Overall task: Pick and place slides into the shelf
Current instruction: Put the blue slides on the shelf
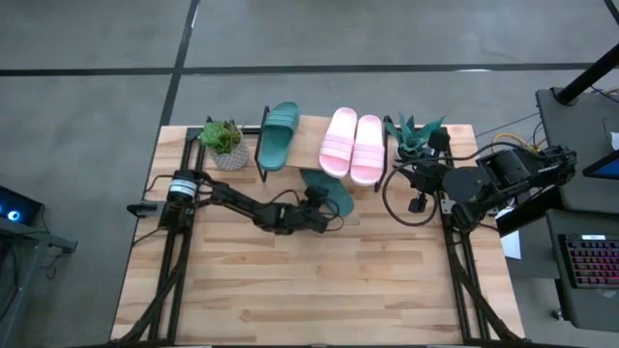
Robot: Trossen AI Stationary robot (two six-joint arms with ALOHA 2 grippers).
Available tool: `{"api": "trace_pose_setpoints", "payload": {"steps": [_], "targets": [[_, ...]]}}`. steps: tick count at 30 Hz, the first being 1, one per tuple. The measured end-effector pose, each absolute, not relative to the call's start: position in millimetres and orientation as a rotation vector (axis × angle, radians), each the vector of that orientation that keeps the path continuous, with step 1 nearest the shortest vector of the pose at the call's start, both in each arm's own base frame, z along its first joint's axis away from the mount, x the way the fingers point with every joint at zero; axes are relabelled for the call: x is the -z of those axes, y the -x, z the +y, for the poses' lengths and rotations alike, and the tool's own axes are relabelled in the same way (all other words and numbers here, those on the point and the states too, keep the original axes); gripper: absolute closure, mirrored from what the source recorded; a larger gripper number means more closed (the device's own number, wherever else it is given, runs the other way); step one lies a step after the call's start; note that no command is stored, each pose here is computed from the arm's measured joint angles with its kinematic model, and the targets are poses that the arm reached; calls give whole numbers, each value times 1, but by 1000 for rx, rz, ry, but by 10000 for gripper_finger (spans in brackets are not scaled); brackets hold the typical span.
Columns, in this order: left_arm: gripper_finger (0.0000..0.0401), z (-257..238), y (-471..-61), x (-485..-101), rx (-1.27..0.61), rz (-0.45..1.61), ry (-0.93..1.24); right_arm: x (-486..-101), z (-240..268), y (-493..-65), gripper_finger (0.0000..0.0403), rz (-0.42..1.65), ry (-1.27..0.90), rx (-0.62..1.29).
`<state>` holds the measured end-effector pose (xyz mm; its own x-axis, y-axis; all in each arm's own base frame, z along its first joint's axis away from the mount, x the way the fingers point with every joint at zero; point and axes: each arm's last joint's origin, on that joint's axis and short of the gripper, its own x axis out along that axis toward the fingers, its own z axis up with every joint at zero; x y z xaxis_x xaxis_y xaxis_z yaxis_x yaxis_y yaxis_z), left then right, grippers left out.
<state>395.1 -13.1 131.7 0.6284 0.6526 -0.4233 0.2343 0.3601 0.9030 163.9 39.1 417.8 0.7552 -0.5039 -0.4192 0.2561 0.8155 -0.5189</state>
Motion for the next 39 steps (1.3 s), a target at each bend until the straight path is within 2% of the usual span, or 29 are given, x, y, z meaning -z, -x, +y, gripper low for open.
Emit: {"api": "trace_pose_setpoints", "payload": {"steps": [10,23,28,34,39], "targets": [[113,1,-396,-131,-290,904,-1206,-418,39,-164,355,578,455,431],[113,5,-405,-134,-204,807,-1153,-418,39,-164,355,577,454,431],[113,8,-420,-123,-237,832,-1172,-418,39,-164,355,575,454,431],[113,14,-439,-117,-485,970,-1263,-418,39,-164,355,576,454,431],[118,12,-442,-121,-452,945,-1260,-418,39,-164,355,577,454,431]]}}
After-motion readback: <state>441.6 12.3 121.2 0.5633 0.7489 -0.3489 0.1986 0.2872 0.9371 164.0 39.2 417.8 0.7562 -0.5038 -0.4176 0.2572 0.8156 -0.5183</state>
